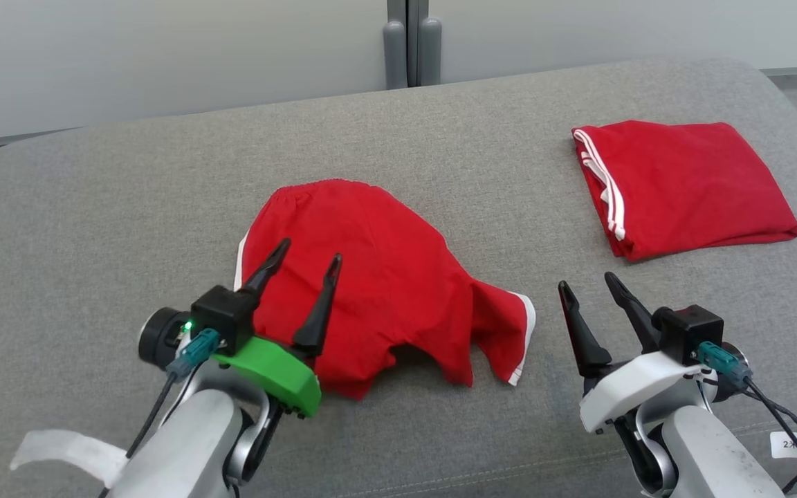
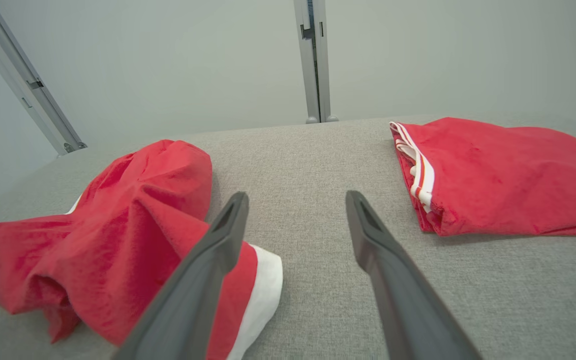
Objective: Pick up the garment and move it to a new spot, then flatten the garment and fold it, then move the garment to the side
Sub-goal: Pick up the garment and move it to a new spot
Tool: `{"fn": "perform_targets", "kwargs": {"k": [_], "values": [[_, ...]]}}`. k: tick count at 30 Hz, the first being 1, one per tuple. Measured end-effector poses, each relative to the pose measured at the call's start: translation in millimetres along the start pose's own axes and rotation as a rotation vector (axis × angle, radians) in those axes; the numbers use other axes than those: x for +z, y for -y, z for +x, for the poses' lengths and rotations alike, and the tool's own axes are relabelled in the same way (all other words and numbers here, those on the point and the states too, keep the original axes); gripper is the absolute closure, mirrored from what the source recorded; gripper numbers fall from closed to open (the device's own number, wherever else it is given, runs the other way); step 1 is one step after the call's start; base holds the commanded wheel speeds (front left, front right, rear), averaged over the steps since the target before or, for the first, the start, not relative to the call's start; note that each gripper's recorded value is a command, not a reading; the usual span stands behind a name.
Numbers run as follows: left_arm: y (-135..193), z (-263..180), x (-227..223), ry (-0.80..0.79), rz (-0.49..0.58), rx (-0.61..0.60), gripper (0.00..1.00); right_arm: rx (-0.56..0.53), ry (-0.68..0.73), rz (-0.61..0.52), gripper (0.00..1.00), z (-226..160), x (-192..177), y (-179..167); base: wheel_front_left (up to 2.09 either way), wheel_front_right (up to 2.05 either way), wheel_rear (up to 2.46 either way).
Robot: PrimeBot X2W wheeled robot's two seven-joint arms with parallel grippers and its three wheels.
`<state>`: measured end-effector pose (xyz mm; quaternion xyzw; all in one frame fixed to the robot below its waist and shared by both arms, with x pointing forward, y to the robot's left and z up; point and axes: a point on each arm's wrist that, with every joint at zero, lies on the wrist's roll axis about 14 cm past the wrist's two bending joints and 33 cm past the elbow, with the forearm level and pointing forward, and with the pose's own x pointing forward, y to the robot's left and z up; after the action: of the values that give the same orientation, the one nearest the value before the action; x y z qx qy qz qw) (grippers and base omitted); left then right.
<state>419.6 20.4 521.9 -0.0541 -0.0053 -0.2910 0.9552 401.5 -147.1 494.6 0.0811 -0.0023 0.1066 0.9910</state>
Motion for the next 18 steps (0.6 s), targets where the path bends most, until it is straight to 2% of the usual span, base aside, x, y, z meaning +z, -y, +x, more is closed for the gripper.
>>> {"fn": "perform_targets", "kwargs": {"k": [11, 18], "values": [[-67, -58, 11, 0.066, 0.021, 0.285, 0.0, 0.025, 0.009, 0.002, 0.0, -2, 3, -9, 0.0, 0.0, 0.0], [-92, -94, 15, 0.1, 0.01, 0.426, 0.0, 0.045, 0.024, 0.004, 0.0, -3, 8, -18, 0.0, 0.0, 0.0]]}}
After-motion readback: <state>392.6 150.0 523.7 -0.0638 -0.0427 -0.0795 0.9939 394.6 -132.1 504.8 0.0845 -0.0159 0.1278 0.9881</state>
